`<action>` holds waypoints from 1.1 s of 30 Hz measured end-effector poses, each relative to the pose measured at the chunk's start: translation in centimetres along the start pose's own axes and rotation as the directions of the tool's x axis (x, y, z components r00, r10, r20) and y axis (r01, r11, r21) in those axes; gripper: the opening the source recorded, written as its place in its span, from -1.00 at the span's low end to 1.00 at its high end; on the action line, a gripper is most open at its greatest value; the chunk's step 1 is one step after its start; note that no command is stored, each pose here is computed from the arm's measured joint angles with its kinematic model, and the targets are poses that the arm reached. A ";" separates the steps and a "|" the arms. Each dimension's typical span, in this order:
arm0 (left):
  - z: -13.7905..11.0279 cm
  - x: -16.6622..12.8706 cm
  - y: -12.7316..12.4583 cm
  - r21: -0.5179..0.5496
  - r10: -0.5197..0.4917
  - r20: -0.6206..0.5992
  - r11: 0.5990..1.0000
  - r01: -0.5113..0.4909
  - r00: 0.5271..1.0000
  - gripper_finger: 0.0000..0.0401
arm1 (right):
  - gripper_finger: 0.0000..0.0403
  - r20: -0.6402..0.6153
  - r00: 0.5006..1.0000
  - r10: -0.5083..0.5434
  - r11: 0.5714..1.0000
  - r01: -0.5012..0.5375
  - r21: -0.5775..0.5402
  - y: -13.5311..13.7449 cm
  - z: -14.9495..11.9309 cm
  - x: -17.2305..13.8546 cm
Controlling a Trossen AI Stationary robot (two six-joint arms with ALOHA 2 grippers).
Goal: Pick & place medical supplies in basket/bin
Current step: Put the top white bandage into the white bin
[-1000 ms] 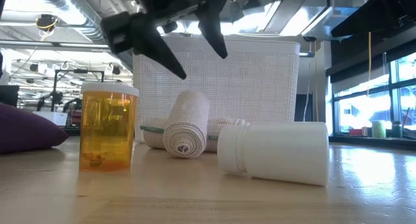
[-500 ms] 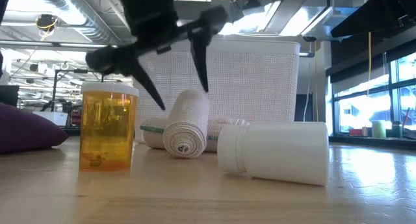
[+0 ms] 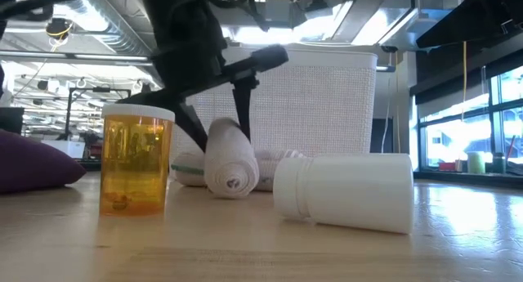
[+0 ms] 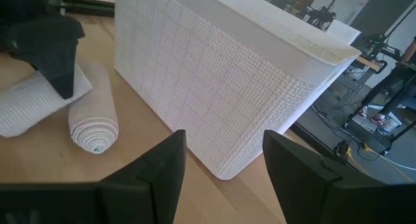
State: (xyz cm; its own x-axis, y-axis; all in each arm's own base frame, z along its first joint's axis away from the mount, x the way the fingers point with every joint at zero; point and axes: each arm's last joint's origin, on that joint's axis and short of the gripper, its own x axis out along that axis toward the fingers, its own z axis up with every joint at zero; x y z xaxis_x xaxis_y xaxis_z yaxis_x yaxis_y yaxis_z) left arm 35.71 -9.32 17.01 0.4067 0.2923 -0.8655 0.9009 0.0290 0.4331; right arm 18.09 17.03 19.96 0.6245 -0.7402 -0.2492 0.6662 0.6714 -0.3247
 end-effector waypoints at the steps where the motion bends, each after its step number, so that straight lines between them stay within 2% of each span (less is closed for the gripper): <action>1: 0.0 -0.2 0.0 -0.007 0.005 0.004 1.000 -0.005 1.000 -0.13 | 0.03 0.000 1.000 0.000 1.000 0.000 0.000 0.0 0.0 0.0; 8: -0.7 -3.2 0.6 -0.137 0.077 0.036 0.988 -0.071 0.996 -0.33 | 0.03 -0.008 1.000 -0.002 1.000 0.002 -0.001 0.0 0.0 0.0; 12: -2.4 -7.1 1.3 -0.235 0.208 0.033 0.952 -0.195 0.978 -0.34 | 0.03 -0.008 1.000 -0.002 1.000 0.002 -0.001 0.0 0.0 0.0; 15: -4.1 -10.7 1.7 -0.338 0.336 0.041 0.891 -0.304 0.941 -0.34 | 0.03 -0.008 1.000 -0.002 1.000 0.002 -0.001 0.0 0.0 0.0; 20: -7.7 -15.9 2.3 -0.489 0.551 0.028 0.735 -0.469 0.834 -0.35 | 0.03 -0.008 1.000 -0.002 1.000 0.002 -0.001 0.0 0.0 0.0; 22: -9.4 -17.2 2.4 -0.501 0.603 -0.005 0.689 -0.524 0.798 -0.35 | 0.03 -0.008 1.000 -0.003 1.000 0.003 -0.002 0.0 0.0 0.0; 25: -12.0 -18.2 2.7 -0.469 0.659 -0.058 0.645 -0.603 0.750 -0.35 | 0.03 -0.008 1.000 -0.003 1.000 0.003 -0.003 0.0 0.0 0.0; 28: -14.5 -17.8 3.2 -0.410 0.680 -0.079 0.645 -0.645 0.729 -0.35 | 0.03 -0.008 1.000 -0.003 1.000 0.003 -0.003 0.0 0.0 0.0; 30: -16.1 -17.0 3.3 -0.357 0.664 -0.067 0.681 -0.639 0.745 -0.35 | 0.03 -0.008 1.000 -0.003 1.000 0.003 -0.003 0.0 0.0 0.0; 33: -18.2 -15.2 3.5 -0.332 0.628 -0.094 0.711 -0.620 0.772 -0.35 | 0.03 -0.008 1.000 -0.003 1.000 0.003 -0.003 0.0 0.0 0.0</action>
State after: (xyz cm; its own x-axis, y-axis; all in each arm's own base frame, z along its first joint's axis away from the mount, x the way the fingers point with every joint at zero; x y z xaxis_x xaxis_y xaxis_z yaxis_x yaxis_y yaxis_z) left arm 29.95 3.72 36.29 0.8658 0.3341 -0.3724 0.3387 0.1565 0.9278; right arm 18.06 17.01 19.96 0.6193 -0.7424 -0.2554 0.6667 0.6691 -0.3284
